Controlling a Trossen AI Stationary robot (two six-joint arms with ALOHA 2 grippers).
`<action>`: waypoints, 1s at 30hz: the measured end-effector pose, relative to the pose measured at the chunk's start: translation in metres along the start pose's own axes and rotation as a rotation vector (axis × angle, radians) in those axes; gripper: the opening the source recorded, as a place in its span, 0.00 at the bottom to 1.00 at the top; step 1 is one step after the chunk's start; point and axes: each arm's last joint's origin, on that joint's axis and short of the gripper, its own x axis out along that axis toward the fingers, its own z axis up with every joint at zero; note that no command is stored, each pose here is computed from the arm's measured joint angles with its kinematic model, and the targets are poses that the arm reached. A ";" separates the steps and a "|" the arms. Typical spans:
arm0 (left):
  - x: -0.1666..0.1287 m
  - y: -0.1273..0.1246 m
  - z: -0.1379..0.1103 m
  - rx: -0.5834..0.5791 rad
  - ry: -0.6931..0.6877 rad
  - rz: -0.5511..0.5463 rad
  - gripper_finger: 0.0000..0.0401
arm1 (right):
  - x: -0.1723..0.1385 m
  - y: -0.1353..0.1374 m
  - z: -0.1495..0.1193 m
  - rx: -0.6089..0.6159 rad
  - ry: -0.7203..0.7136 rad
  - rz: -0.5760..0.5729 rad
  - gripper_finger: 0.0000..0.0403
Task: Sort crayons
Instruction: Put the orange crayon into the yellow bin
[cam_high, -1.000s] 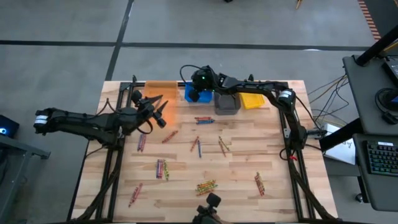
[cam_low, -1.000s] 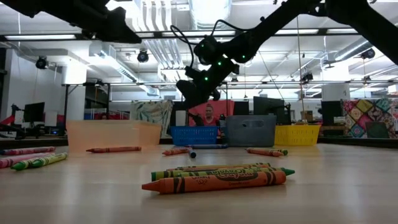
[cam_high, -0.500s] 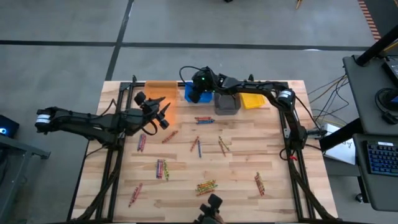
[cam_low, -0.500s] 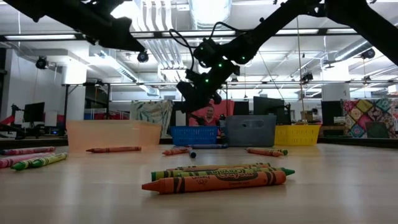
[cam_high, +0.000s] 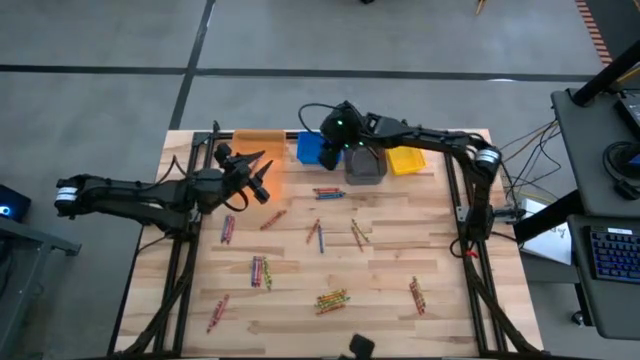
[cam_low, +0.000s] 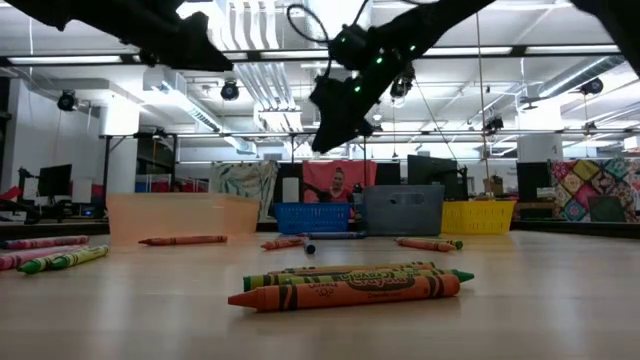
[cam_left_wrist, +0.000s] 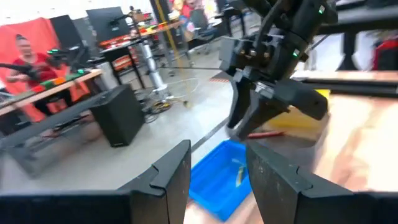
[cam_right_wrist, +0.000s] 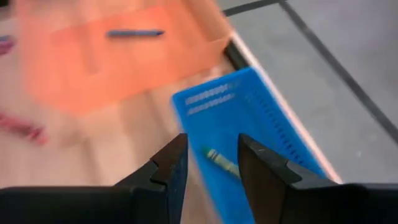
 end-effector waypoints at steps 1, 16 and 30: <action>0.000 0.000 0.003 -0.014 -0.006 -0.021 0.34 | -0.007 0.005 -0.002 -0.007 -0.003 0.013 0.32; 0.012 -0.023 0.016 -0.226 0.255 -0.347 0.34 | -0.108 0.088 -0.076 -0.118 -0.198 0.223 0.26; 0.028 -0.067 -0.033 -0.017 0.854 -0.363 0.34 | -0.136 0.115 -0.126 -0.123 -0.237 0.357 0.20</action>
